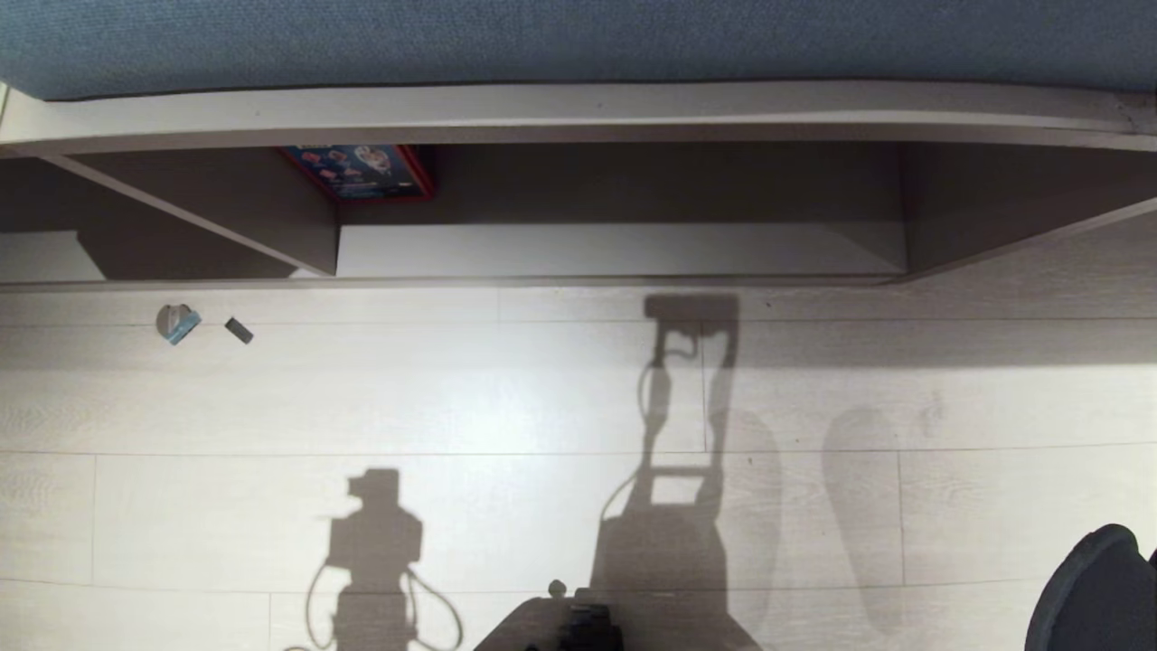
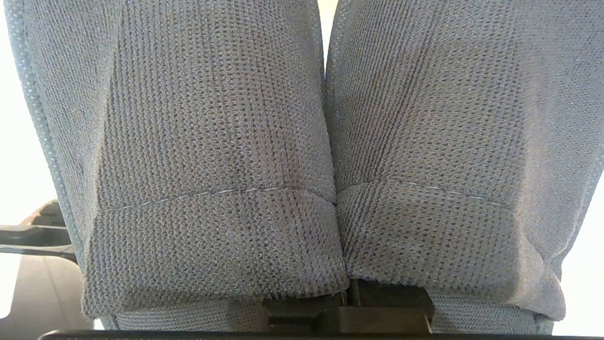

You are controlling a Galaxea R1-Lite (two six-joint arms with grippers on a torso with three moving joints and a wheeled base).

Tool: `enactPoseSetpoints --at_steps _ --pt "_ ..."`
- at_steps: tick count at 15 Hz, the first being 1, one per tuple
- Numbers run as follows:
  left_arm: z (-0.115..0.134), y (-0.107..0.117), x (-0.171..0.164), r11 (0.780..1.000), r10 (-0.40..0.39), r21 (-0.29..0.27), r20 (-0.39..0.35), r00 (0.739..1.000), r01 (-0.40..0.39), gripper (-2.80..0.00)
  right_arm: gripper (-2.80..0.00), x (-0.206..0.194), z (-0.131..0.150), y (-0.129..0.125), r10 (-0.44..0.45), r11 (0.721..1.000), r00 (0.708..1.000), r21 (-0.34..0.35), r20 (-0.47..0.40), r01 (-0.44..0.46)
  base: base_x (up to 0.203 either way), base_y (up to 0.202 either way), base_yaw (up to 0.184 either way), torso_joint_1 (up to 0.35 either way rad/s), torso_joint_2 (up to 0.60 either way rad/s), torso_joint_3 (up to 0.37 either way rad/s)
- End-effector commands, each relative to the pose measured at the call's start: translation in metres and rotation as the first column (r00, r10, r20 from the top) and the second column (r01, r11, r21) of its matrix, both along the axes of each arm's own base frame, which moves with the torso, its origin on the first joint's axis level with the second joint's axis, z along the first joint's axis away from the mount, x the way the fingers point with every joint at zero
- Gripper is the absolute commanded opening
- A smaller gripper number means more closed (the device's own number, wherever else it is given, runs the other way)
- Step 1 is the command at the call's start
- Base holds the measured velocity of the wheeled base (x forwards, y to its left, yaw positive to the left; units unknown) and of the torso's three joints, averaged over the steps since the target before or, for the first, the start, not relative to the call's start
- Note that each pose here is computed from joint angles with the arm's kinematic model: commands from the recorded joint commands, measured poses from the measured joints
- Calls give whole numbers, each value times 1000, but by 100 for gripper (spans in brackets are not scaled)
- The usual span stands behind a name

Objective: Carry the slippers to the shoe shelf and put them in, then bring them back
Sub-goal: Place the slippers into the shoe cabinet

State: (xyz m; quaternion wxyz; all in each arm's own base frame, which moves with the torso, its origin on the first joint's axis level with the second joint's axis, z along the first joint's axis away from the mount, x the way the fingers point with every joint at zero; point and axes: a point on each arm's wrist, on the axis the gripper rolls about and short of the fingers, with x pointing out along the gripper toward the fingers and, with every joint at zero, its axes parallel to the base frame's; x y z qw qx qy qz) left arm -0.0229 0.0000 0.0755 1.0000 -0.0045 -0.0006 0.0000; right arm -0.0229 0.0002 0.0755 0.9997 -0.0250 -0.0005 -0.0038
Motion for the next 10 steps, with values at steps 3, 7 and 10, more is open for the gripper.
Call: enactPoseSetpoints --at_steps 3,7,10 --pt "0 0 0 1000 0 -1 0 1000 0 -280 -280 0 0 0 0 1000 1000 -2 -1 0 0 0 0 4 4 -197" --pt "0 0 0 1000 0 -2 -1 1000 0 -280 -280 0 0 0 -2 1000 1000 1 -1 2 0 0 0 3 2 -197" --pt "0 0 0 1000 0 -2 -1 1000 0 -280 -280 0 0 0 -2 1000 1000 1 -1 2 0 0 0 3 2 -200"
